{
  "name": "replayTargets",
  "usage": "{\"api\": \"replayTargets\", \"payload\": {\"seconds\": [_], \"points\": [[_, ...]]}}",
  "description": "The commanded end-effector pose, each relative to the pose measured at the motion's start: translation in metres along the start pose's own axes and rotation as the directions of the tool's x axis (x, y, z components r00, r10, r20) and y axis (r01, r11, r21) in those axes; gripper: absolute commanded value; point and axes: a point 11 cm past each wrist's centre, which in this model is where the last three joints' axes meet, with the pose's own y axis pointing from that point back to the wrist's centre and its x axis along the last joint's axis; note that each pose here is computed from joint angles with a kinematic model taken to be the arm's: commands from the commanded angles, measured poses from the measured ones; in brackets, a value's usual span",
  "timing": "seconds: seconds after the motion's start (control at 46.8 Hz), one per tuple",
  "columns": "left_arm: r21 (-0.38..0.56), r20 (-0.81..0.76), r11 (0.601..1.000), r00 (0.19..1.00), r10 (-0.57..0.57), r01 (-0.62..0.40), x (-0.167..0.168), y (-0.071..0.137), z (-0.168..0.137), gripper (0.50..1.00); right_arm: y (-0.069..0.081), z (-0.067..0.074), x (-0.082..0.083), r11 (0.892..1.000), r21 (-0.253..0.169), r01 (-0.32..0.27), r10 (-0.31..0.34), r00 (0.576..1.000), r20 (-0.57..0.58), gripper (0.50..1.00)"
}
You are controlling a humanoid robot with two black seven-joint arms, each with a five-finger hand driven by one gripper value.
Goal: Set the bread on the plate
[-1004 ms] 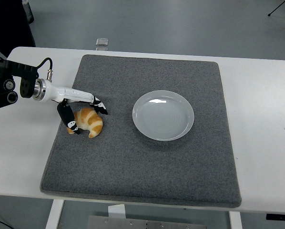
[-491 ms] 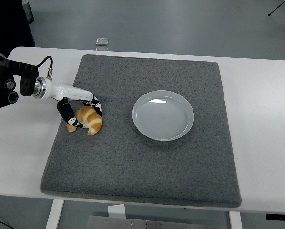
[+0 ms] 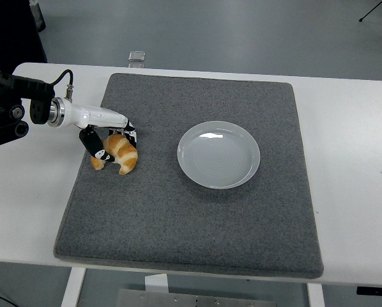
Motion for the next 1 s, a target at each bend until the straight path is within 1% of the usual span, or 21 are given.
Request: {"api": "replayTargets", "payload": {"seconds": [0.0, 0.107, 0.278, 0.449, 0.598, 0.812, 0.94, 0.983], "points": [[-0.005, 0.0, 1.0, 1.0, 0.011, -0.011, 0.005, 0.001, 0.002, 0.5, 0.0, 0.0, 0.0, 1.0, 0.0, 0.0, 0.0, 1.0, 0.0, 0.954], [-0.011, -0.005, 1.0, 1.0, 0.027, -0.027, 0.012, 0.002, 0.004, 0.5, 0.0, 0.0, 0.0, 1.0, 0.0, 0.0, 0.0, 1.0, 0.0, 0.954], [-0.043, 0.002, 0.994, 0.995, 0.101, -0.101, 0.047, 0.012, 0.017, 0.5, 0.0, 0.0, 0.0, 1.0, 0.0, 0.0, 0.0, 1.0, 0.0, 0.952], [-0.085, -0.011, 0.981, 0.985, 0.174, -0.175, 0.093, 0.03, 0.035, 0.5, 0.0, 0.0, 0.0, 1.0, 0.0, 0.0, 0.0, 1.0, 0.0, 0.952], [-0.134, -0.042, 0.963, 0.972, 0.231, -0.235, 0.133, 0.053, 0.054, 0.5, 0.0, 0.0, 0.0, 1.0, 0.0, 0.0, 0.0, 1.0, 0.0, 0.952], [-0.172, -0.025, 0.949, 0.964, 0.265, -0.266, 0.16, 0.067, 0.072, 0.5, 0.0, 0.0, 0.0, 1.0, 0.0, 0.0, 0.0, 1.0, 0.0, 0.954], [-0.205, -0.015, 0.94, 0.962, 0.274, -0.271, 0.165, 0.067, 0.082, 0.5, 0.0, 0.0, 0.0, 1.0, 0.0, 0.0, 0.0, 1.0, 0.0, 0.952], [-0.228, -0.013, 0.933, 0.959, 0.283, -0.279, 0.168, 0.063, 0.091, 0.5, 0.0, 0.0, 0.0, 1.0, 0.0, 0.0, 0.0, 1.0, 0.0, 0.952]]}}
